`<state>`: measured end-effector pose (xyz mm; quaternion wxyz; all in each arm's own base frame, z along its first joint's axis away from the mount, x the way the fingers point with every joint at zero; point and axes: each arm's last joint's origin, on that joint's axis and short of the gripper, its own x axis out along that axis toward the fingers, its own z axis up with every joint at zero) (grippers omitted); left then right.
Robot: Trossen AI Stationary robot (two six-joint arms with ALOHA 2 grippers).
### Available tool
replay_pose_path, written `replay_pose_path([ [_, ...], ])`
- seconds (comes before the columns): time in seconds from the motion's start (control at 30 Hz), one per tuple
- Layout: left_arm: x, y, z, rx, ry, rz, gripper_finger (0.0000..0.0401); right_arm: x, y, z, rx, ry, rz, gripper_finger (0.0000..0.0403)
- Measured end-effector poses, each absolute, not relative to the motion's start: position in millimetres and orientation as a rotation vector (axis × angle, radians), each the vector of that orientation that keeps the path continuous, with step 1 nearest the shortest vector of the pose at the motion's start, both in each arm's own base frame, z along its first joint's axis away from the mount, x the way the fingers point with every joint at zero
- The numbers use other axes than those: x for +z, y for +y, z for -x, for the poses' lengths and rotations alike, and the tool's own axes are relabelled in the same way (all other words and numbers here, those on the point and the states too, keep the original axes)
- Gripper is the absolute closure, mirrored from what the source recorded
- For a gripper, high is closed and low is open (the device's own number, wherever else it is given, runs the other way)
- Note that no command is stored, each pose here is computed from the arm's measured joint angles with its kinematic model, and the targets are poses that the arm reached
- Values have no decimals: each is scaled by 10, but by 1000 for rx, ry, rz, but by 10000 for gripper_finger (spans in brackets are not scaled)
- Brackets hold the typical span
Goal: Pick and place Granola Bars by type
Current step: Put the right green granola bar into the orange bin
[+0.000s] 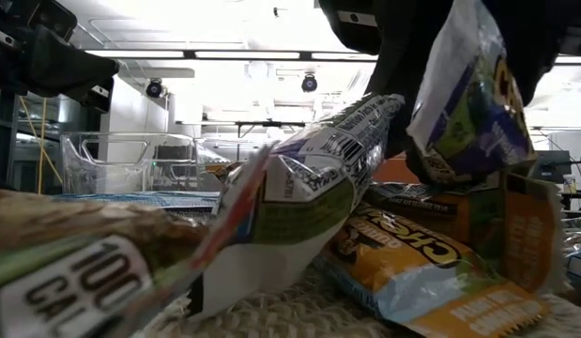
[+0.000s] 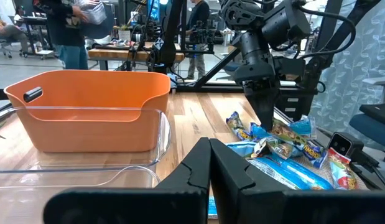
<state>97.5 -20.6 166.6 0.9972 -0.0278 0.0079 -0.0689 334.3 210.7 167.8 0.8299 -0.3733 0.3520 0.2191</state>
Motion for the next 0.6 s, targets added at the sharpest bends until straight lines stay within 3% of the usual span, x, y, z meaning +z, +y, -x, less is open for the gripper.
replay_pose_path([
  [0.6, 1667, -206, -974, -138, 15, 55, 400, 1906, 2083, -3353, 336, 663, 756, 368],
])
